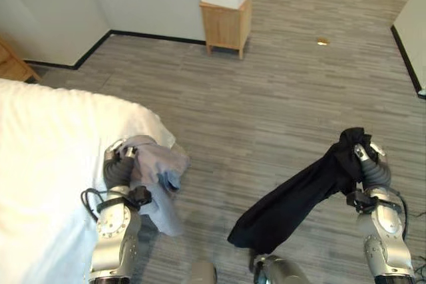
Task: Pick up bed clothes into laundry basket.
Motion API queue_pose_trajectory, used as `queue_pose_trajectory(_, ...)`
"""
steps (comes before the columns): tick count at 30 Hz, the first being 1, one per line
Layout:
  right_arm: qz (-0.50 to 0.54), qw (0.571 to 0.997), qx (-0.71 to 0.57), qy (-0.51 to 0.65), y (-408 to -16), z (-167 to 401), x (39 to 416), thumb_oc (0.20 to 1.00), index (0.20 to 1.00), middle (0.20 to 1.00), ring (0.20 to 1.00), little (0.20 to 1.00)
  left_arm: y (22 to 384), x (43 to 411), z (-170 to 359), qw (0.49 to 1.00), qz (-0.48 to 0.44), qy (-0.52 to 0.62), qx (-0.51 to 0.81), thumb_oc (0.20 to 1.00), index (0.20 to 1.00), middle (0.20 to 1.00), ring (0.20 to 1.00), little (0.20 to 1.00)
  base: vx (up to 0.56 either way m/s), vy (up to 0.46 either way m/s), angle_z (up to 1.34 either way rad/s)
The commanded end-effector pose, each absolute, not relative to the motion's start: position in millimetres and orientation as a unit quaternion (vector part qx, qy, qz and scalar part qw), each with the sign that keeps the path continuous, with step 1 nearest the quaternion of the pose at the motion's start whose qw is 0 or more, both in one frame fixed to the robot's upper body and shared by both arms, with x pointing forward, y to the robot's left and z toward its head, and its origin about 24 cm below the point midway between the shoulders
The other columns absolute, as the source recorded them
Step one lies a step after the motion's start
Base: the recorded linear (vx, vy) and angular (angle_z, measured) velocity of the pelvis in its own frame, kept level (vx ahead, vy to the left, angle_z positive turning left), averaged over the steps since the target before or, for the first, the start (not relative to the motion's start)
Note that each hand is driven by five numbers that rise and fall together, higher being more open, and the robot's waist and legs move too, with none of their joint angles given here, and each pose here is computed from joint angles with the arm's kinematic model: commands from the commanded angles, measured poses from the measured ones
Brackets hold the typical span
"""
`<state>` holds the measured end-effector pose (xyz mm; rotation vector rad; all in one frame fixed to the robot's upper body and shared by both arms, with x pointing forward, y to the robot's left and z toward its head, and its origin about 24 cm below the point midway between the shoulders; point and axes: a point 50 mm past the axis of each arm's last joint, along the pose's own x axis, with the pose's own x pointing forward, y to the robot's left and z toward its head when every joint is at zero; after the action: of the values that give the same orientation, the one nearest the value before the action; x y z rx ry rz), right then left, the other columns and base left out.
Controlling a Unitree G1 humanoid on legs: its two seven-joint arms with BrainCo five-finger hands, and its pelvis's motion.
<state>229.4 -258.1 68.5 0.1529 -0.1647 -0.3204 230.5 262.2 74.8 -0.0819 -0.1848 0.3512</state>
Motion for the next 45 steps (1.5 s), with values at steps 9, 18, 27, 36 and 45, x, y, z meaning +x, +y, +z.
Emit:
queue_pose_trajectory(9, -0.139, 0.974, 0.045, -0.172, -261.9, 108.1, 237.0, 0.200, 0.200, 0.200, 0.200, 0.200, 273.9, 221.4, 104.6, 0.964, 0.194, -0.177, -0.044, 0.200, 0.200, 0.200, 0.200, 0.200, 0.63, 0.023, -0.11)
queue_pose_trajectory(18, -0.090, 0.981, 0.052, -0.161, -234.6, 103.3, 244.4, 0.200, 0.200, 0.200, 0.200, 0.200, 265.2, 225.2, 109.3, 0.968, 0.171, -0.181, -0.038, 0.200, 0.200, 0.200, 0.200, 0.200, 0.49, 0.185, -0.37)
queue_pose_trajectory(27, -0.086, 0.984, 0.074, -0.137, -231.4, 90.9, 246.3, 0.200, 0.200, 0.200, 0.200, 0.200, 259.7, 234.0, 108.9, 0.974, 0.143, -0.173, -0.037, 0.200, 0.200, 0.200, 0.200, 0.200, 0.46, -0.036, 0.63)
queue_pose_trajectory(36, -0.123, 0.982, 0.063, -0.130, -251.9, 87.9, 241.8, 0.200, 0.200, 0.200, 0.200, 0.200, 262.6, 229.1, 96.8, 0.973, 0.157, -0.157, -0.058, 0.200, 0.200, 0.200, 0.200, 0.200, 0.59, -0.254, 0.35)
queue_pose_trajectory(45, -0.150, 0.974, 0.060, -0.160, -269.4, 105.8, 242.4, 0.200, 0.200, 0.200, 0.200, 0.200, 261.0, 234.8, 100.3, 0.973, 0.152, -0.157, -0.072, 0.200, 0.200, 0.200, 0.200, 0.200, 0.50, -0.281, -0.16)
